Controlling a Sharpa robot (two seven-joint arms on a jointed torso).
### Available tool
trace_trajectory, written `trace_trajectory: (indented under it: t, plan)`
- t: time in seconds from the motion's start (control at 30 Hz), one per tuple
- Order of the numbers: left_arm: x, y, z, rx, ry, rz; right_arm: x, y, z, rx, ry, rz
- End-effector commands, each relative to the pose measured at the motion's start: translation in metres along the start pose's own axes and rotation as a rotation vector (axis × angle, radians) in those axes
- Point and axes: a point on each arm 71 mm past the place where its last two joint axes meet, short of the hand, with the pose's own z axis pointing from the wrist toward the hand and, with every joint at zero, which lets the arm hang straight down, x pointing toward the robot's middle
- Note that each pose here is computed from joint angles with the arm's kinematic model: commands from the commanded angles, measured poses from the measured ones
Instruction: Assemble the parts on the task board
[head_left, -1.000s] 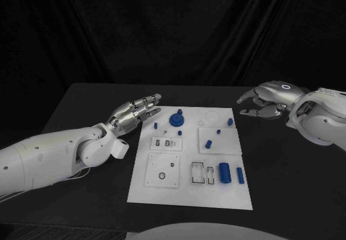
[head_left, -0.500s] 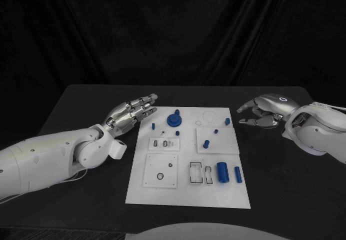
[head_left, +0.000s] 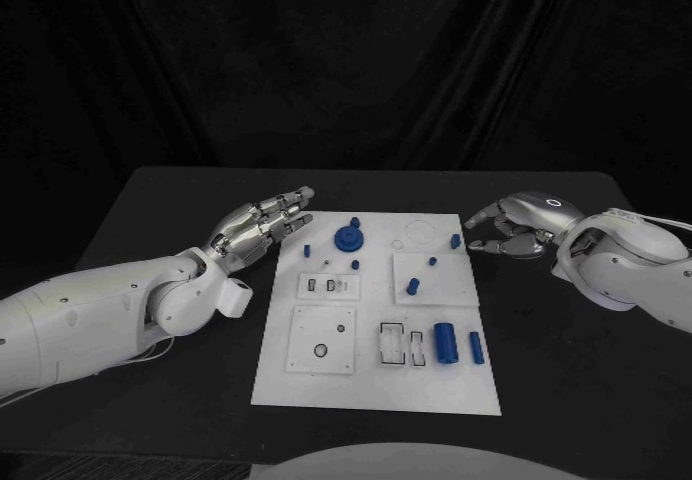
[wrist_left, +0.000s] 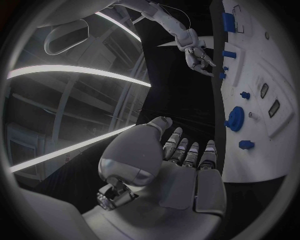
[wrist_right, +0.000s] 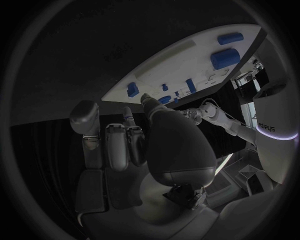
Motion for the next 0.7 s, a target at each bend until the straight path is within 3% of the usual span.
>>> trace_trajectory:
  t: [0.03, 0.7]
  plan:
    - [0.0010, -0.0085, -0.0004, 0.124, 0.003, -0.005, 0.003, -0.001, 0.001, -0.003, 0.000, 0.006]
    - [0.0003, -0.0066, -0.0014, 0.116, 0.007, -0.011, 0.016, 0.002, 0.018, -0.006, 0.011, -0.002]
